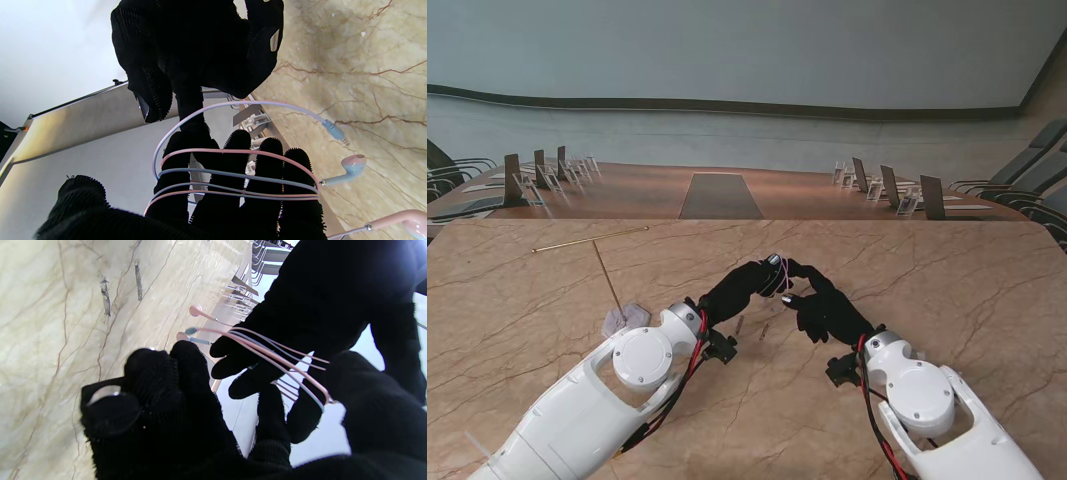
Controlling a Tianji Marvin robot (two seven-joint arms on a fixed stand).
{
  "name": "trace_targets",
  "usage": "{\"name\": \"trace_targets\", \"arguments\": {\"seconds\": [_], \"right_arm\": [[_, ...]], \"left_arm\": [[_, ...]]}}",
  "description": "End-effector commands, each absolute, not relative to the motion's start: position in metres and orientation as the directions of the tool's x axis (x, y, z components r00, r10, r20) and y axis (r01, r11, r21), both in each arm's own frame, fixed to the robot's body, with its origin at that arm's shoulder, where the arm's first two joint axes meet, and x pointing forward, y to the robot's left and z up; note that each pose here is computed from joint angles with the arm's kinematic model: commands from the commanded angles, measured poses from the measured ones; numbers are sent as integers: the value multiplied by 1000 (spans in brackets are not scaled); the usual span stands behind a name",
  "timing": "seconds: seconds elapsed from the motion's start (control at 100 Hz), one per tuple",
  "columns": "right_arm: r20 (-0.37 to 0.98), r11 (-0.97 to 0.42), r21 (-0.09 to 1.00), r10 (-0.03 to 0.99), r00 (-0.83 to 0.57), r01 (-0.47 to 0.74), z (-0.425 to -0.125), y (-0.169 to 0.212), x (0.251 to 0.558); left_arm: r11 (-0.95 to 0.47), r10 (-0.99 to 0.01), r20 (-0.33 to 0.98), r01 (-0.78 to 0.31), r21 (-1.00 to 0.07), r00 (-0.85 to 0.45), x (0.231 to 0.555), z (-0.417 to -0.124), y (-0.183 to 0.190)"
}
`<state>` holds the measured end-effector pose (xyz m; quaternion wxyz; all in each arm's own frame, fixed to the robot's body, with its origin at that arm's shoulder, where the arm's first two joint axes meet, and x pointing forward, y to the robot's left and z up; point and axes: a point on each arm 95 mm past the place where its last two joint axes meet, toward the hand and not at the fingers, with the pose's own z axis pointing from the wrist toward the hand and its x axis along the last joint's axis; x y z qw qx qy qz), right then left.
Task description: Take the wired earphone off the rack, coil the cable and place them on the table
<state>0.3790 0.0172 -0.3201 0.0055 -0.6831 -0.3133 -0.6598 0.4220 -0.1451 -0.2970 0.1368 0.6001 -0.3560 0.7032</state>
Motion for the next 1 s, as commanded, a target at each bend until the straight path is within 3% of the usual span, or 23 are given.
{"name": "trace_targets", "arguments": {"seconds": [0.0,0.99], "right_arm": [[911,-801,392,406,-71,453,-321,27,377],[975,-777,209,213,-66,593,-309,53,363]], "left_arm": [[-705,-224,944,-629,-328,-242,419,-296,-150],[-702,-240,949,-639,-315,-205,418,-304,-152]]}}
